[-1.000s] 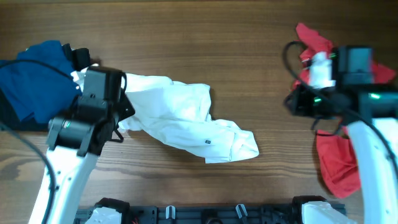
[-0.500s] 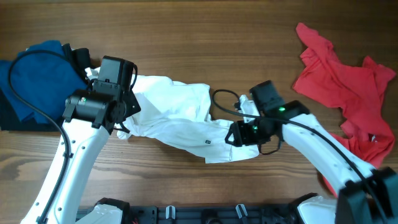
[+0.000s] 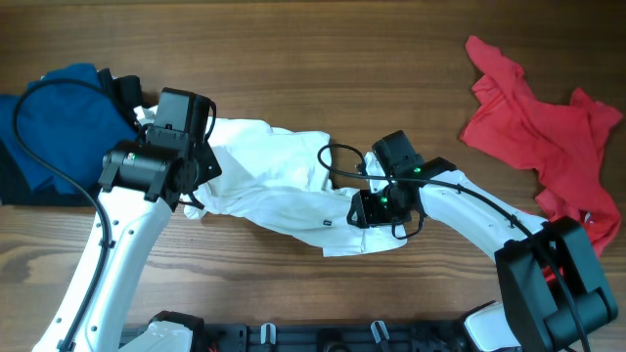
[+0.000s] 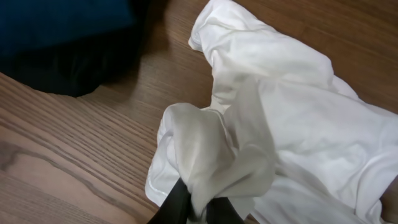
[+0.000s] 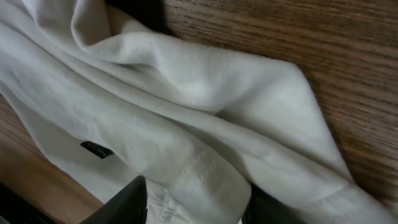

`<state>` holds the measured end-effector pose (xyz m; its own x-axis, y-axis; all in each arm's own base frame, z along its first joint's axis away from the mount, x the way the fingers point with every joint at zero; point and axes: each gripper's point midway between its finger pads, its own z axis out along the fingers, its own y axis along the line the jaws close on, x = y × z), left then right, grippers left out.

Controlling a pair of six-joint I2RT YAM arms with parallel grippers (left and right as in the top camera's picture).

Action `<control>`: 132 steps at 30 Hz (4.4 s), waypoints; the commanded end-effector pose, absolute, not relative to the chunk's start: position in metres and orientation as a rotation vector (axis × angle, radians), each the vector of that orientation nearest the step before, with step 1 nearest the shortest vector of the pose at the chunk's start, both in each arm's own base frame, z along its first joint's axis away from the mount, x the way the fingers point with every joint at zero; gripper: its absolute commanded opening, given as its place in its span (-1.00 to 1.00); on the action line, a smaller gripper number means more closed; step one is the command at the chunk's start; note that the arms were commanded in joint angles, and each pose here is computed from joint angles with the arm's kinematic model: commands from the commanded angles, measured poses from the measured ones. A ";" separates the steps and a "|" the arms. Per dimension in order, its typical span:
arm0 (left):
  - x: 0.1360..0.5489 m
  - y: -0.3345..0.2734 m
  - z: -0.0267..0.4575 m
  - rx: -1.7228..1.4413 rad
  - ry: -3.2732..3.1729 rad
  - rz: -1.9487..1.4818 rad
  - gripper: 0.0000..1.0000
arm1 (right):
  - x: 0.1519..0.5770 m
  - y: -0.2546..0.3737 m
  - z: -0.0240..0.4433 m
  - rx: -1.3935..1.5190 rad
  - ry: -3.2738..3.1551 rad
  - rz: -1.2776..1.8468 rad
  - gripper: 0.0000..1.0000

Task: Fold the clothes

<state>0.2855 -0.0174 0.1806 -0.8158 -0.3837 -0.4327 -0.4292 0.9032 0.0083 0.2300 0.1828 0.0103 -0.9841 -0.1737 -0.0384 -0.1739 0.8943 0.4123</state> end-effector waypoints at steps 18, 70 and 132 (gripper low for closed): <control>0.287 -0.017 0.182 -0.575 2.644 0.140 -0.81 | 0.215 0.184 -0.001 -0.280 3.107 0.710 -0.47; 0.290 0.004 0.291 -0.609 2.196 0.051 -0.74 | 0.305 0.013 0.324 0.119 2.416 0.023 -0.92; 0.269 -0.047 0.030 -0.567 2.958 0.041 0.22 | 0.301 -0.023 0.276 0.254 2.621 -0.260 -0.91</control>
<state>0.2674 -0.0538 0.0320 -0.9126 -0.3929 -0.1134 -0.3924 0.9194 -0.0275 0.3005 -0.0231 0.2723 -0.8695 0.1193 -0.4793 0.2150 0.9651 -0.1498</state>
